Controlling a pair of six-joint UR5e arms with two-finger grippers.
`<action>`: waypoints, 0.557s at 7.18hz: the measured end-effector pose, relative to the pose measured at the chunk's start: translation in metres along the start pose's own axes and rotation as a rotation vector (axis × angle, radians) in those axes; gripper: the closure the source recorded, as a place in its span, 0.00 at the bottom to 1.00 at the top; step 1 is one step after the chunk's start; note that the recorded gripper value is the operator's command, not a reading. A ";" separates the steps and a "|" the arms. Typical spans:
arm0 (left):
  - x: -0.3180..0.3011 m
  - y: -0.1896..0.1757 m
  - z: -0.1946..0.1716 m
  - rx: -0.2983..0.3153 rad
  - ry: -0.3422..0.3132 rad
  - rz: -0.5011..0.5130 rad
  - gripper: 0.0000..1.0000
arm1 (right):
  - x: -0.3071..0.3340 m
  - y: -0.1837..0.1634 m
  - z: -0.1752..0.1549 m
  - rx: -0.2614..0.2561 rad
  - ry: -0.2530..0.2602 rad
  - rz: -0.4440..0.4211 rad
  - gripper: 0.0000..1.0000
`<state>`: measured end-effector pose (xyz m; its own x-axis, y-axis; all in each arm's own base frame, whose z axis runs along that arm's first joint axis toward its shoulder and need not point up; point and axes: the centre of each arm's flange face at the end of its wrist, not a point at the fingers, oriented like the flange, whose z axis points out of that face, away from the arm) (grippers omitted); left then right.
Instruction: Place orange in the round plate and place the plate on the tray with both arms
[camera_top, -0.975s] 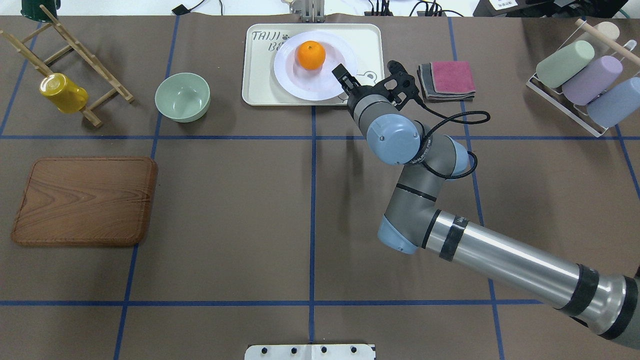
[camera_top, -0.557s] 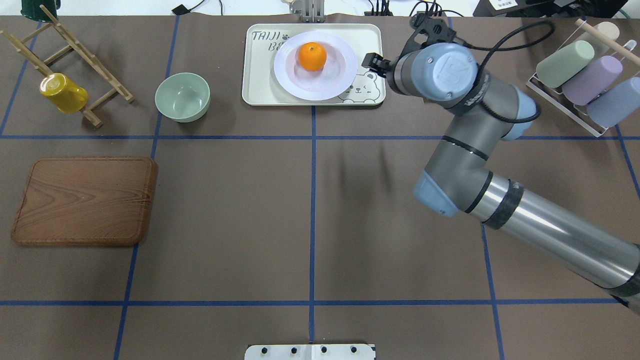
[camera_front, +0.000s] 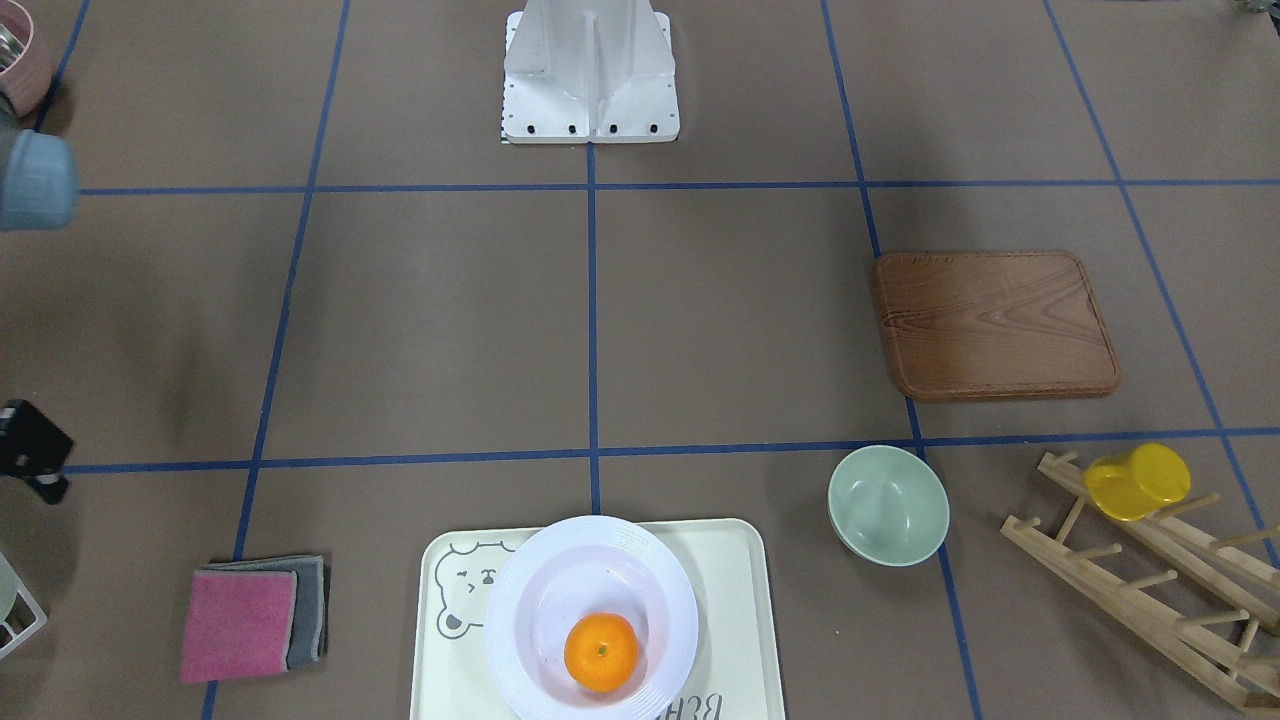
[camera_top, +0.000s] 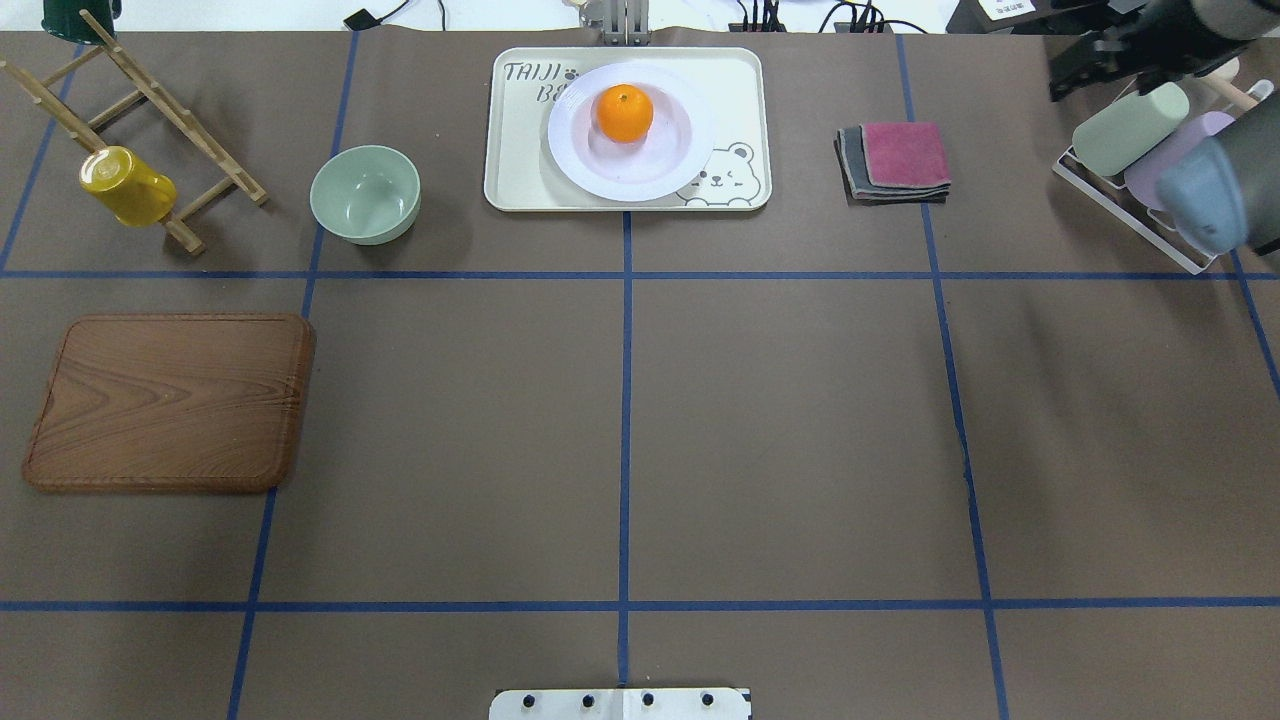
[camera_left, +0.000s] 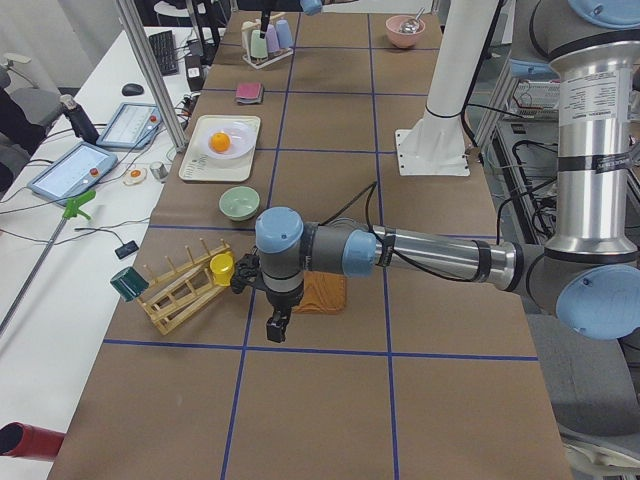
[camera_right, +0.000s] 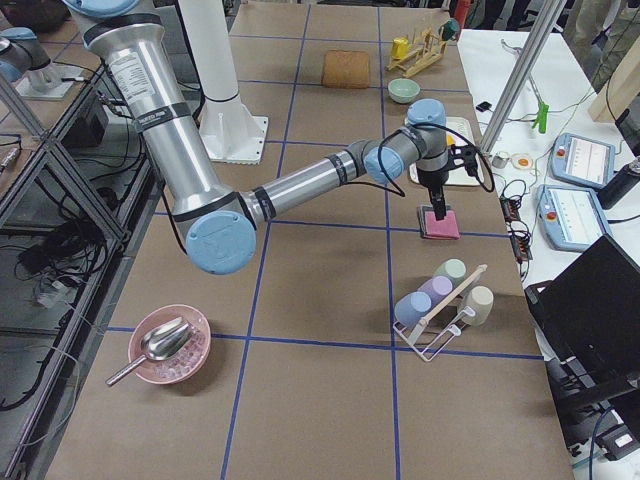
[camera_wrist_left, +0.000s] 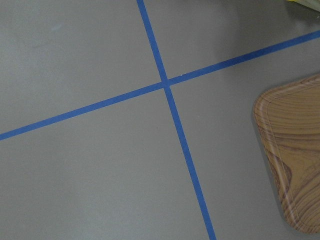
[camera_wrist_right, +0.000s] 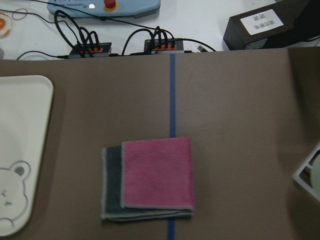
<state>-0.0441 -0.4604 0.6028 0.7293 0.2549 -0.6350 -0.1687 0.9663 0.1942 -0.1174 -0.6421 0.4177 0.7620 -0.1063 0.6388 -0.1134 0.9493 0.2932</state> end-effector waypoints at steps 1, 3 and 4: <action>0.001 0.003 -0.002 0.010 0.052 -0.008 0.02 | 0.066 0.009 -0.016 -0.052 0.021 -0.064 0.00; -0.012 0.015 -0.012 0.041 0.096 -0.050 0.02 | 0.171 0.058 -0.033 -0.135 -0.023 -0.090 0.00; -0.017 0.018 -0.017 0.055 0.097 -0.064 0.02 | 0.213 0.092 -0.034 -0.157 -0.054 -0.071 0.00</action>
<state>-0.0709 -0.4466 0.6042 0.6693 0.1974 -0.7163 -0.0853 0.9781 0.1898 0.0558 -0.5672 0.5563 0.7290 -0.1867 0.6585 0.0442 0.9729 0.2269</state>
